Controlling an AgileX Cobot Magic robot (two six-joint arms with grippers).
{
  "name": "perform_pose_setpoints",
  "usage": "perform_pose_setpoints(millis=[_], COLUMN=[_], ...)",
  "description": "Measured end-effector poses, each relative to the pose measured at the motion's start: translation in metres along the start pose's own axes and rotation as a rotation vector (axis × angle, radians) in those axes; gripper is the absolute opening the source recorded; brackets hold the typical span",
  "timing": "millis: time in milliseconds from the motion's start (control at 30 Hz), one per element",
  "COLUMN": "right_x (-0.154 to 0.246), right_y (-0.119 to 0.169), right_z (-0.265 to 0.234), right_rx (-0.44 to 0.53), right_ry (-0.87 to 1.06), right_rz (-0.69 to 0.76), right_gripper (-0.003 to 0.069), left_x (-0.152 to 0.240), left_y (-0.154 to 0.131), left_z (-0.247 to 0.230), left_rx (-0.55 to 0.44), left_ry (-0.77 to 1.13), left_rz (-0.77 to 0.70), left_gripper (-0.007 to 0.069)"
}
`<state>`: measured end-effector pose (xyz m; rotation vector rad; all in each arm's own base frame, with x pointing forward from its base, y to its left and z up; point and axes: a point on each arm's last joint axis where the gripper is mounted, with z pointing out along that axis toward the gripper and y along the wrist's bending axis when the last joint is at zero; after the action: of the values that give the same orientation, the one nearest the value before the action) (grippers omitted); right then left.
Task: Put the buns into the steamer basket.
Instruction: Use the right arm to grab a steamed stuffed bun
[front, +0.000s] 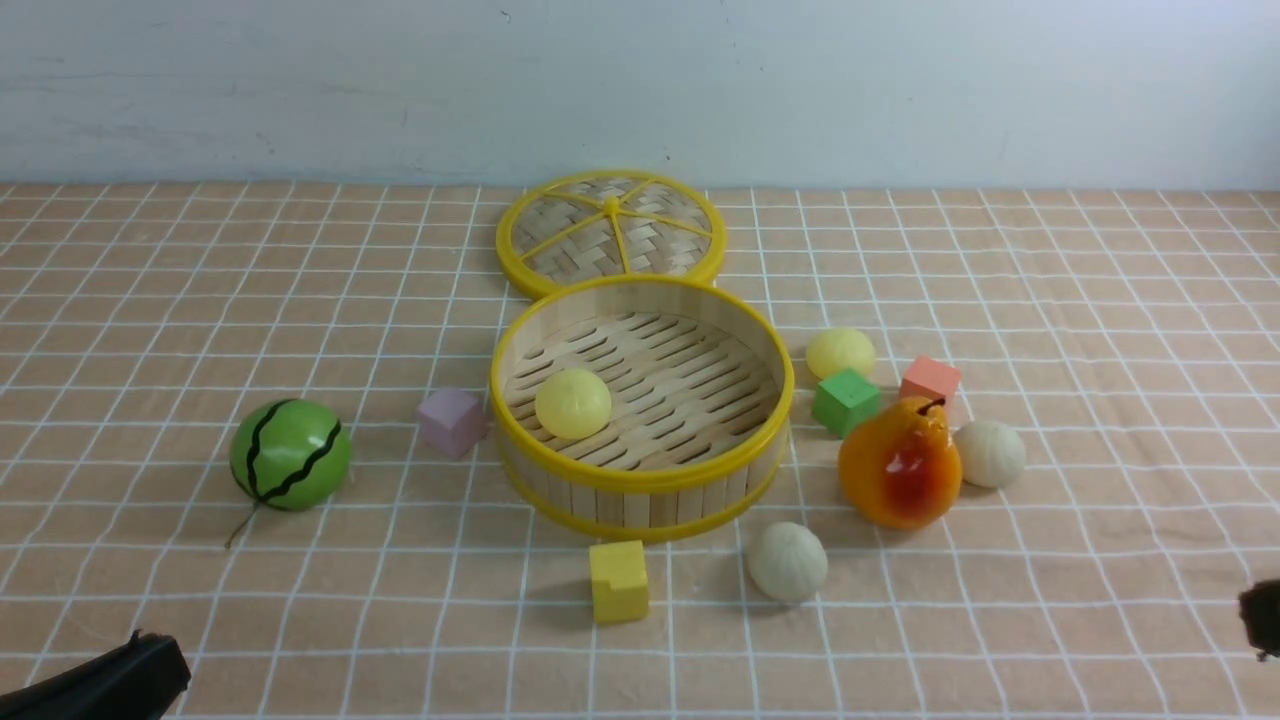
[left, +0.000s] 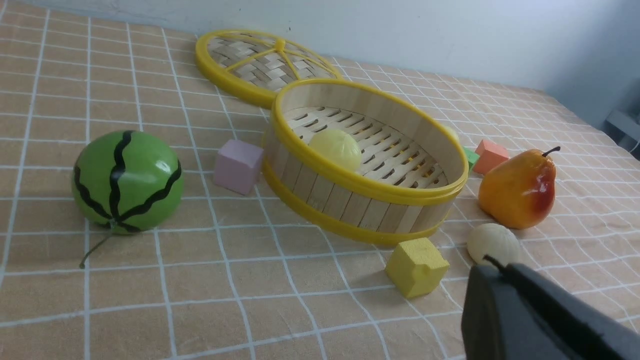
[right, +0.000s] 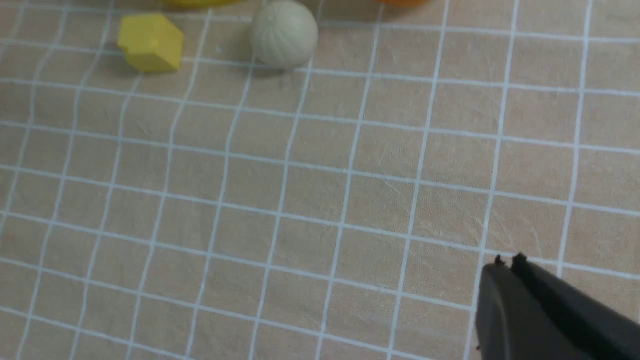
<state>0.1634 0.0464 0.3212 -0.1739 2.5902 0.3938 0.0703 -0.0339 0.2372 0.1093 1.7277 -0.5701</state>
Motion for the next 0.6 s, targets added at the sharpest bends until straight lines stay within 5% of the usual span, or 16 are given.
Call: perform_pose_setpoints(millis=[367, 600], right_x=[-0.048, -0.07], right_y=[0.04, 0.052], right_z=[0.088, 0.141], right_rx=[-0.026, -0.02], right_ry=[0.206, 0.255], right_rz=[-0.187, -0.189], right_gripper=[0.0008, 0.0099], left_x=[0.0, 0.0], left_y=[0.0, 0.0], left_z=[0.0, 0.0], left_rx=[0.0, 0.0], left_ry=[0.0, 0.0], left_rz=[0.0, 0.0], left_gripper=[-0.0013, -0.001])
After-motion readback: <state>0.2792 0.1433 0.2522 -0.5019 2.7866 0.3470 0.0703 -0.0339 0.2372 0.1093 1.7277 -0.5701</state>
